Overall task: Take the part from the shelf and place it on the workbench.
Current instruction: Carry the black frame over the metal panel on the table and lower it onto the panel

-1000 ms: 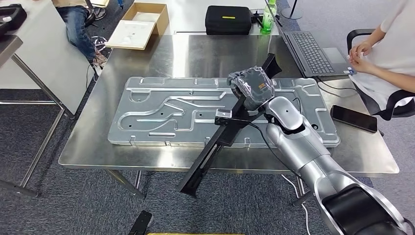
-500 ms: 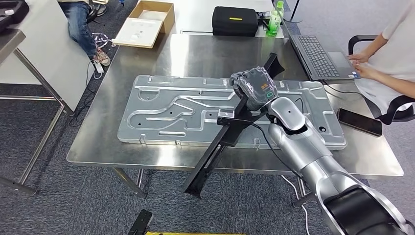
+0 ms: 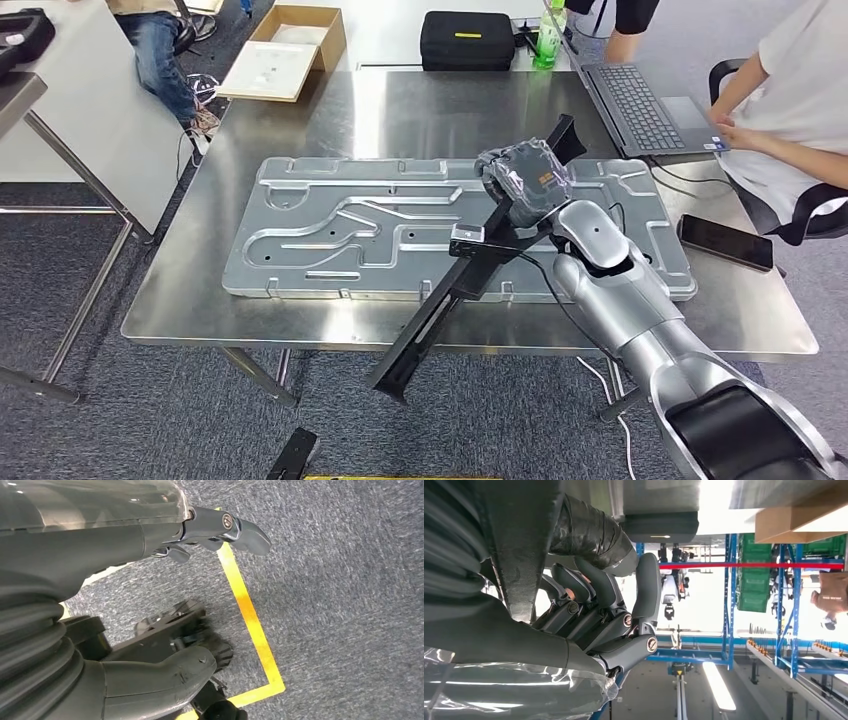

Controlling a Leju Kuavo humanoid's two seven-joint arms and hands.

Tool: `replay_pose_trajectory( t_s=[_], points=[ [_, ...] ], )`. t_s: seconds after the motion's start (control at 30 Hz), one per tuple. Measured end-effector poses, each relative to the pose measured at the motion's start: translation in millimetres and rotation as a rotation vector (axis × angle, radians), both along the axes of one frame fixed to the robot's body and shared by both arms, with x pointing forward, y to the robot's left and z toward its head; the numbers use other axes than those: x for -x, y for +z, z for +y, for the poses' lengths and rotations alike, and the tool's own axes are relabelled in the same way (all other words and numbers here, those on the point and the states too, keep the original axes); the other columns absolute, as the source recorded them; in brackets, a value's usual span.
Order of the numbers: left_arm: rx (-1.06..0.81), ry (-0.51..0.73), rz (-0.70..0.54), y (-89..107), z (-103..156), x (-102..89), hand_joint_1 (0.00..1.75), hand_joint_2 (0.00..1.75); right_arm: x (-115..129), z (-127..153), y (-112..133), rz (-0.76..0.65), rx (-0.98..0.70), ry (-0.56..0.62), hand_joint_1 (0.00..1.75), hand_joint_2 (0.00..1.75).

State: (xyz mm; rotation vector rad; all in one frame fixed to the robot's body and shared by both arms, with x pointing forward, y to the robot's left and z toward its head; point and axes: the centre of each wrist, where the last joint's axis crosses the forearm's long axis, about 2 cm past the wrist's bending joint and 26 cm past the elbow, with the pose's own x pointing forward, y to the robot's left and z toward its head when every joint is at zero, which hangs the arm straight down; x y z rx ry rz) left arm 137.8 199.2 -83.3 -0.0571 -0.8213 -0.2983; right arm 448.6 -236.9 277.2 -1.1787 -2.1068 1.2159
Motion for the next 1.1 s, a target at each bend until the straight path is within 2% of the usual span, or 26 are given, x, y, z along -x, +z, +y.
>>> replay_pose_trajectory(
  t_s=[0.27,1.1],
  points=[
    [0.034,-0.015,-0.012,-0.2,-0.6,0.6,0.0,1.75,1.0,1.0,0.1,-0.004,0.0,0.009,1.75,1.75],
    [-0.013,0.029,0.011,0.1,1.7,-1.1,0.0,1.75,5.3,5.3,-0.2,-0.01,0.0,0.024,1.75,1.75]
  ],
)
